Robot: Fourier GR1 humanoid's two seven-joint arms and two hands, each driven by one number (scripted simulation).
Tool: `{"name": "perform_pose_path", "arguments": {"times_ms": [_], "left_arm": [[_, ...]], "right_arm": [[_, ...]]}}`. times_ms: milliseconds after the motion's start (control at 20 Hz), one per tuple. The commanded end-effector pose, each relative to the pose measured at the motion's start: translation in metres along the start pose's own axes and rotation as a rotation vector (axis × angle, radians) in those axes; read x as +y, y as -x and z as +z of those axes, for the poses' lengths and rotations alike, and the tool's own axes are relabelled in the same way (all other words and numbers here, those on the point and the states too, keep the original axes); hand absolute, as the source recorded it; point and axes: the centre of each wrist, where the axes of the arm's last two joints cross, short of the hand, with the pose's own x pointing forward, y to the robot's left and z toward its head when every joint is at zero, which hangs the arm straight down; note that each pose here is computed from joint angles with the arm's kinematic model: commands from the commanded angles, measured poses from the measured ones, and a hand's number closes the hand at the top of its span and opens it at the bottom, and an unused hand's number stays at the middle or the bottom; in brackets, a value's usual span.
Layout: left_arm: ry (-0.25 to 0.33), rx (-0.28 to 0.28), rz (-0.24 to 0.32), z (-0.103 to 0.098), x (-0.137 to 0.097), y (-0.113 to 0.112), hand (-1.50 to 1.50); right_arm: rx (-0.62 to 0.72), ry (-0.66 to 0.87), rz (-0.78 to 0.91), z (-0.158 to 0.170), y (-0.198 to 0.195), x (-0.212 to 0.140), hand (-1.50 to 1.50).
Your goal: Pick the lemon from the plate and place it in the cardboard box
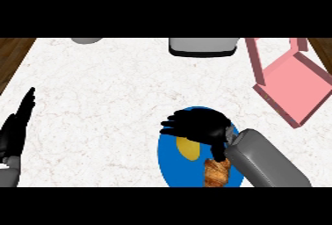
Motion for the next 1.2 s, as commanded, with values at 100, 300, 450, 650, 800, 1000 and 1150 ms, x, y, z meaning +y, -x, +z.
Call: {"name": "perform_pose_path", "arguments": {"times_ms": [100, 300, 450, 650, 800, 1000, 1150], "left_arm": [[-0.016, -0.008, 0.003, -0.006, 0.011, 0.004, 0.00], [0.001, 0.001, 0.006, -0.002, 0.000, -0.014, 0.00], [-0.011, 0.010, -0.008, -0.023, 0.011, 0.000, 0.00], [0.010, 0.000, 0.011, -0.007, -0.002, 0.006, 0.00], [0.008, -0.009, -0.006, -0.004, 0.009, 0.005, 0.00], [-0.011, -0.016, 0.010, -0.006, 0.007, 0.001, 0.00], [-0.003, 0.002, 0.004, 0.002, -0.005, -0.002, 0.00]], "right_arm": [[-0.076, 0.018, 0.001, 0.002, -0.041, 0.003, -1.50], [-0.049, -0.036, -0.003, -0.010, -0.018, 0.012, -1.50], [0.006, -0.073, 0.060, 0.003, -0.033, -0.004, -1.50], [0.064, -0.094, 0.055, -0.013, -0.033, 0.036, -1.50], [0.111, -0.093, 0.056, -0.036, -0.026, 0.027, -1.50], [0.098, -0.002, 0.107, -0.044, -0.030, 0.044, 1.50], [0.072, 0.113, 0.167, -0.040, -0.012, 0.045, 1.50]]}}
